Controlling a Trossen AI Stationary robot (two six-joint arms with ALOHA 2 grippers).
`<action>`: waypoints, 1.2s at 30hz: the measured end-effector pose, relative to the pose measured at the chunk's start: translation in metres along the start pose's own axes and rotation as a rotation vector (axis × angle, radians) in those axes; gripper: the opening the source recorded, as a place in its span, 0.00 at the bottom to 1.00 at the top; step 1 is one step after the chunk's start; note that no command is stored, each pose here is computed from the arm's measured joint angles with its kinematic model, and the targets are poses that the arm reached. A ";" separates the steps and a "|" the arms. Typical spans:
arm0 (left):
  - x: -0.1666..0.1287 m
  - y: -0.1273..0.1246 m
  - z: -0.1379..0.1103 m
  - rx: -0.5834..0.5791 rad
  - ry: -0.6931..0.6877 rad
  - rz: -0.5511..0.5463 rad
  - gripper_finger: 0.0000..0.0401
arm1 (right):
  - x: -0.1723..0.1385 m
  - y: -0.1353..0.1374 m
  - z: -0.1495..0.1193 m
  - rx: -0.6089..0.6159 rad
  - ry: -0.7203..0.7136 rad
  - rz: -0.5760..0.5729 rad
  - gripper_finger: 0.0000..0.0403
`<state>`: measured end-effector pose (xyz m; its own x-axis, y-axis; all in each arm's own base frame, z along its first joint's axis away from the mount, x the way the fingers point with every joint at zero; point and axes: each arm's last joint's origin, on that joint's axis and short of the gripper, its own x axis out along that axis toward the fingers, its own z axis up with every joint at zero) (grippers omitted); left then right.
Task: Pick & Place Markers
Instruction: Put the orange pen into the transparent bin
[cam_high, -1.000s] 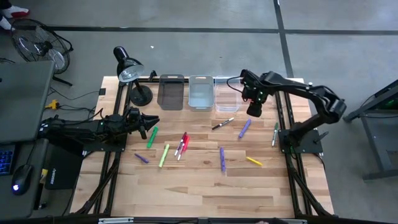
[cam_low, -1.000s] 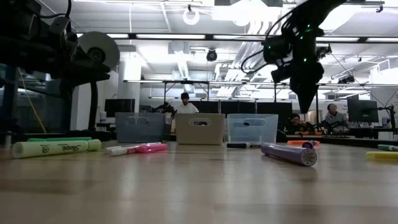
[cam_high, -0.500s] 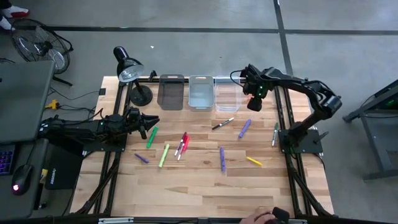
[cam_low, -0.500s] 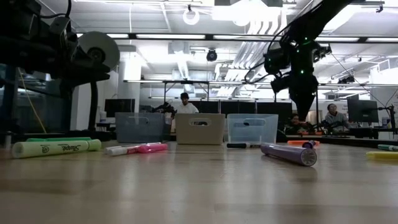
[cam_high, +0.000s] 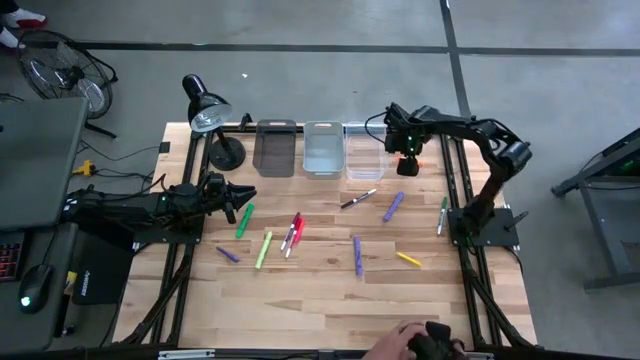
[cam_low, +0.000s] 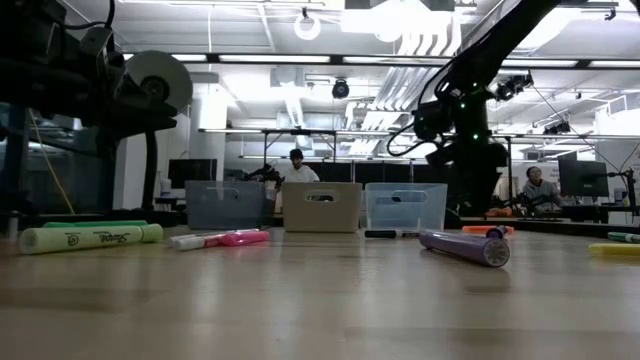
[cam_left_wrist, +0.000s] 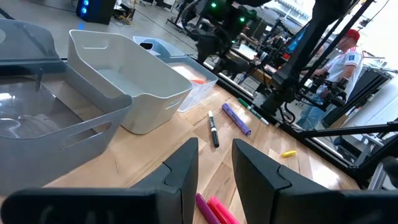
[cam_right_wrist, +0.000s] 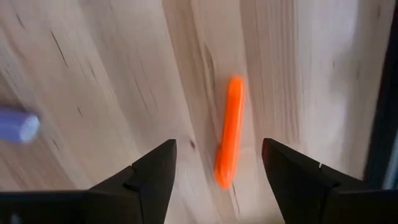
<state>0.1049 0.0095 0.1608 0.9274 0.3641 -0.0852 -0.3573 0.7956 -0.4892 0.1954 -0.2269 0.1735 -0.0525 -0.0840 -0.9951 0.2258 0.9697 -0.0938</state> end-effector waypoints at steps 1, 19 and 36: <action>0.000 0.000 0.000 0.000 0.000 0.000 0.24 | 0.000 -0.003 0.001 0.001 -0.012 0.017 0.56; 0.000 0.000 0.000 0.000 0.000 -0.001 0.24 | 0.016 -0.023 -0.024 0.004 -0.008 0.146 0.56; 0.000 0.000 0.000 0.000 0.000 0.000 0.24 | 0.038 -0.018 -0.027 0.037 -0.031 0.072 0.56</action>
<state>0.1049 0.0095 0.1608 0.9276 0.3638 -0.0849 -0.3569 0.7957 -0.4894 0.1629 -0.2413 0.1379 -0.0046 -0.0224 -0.9997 0.2635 0.9644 -0.0228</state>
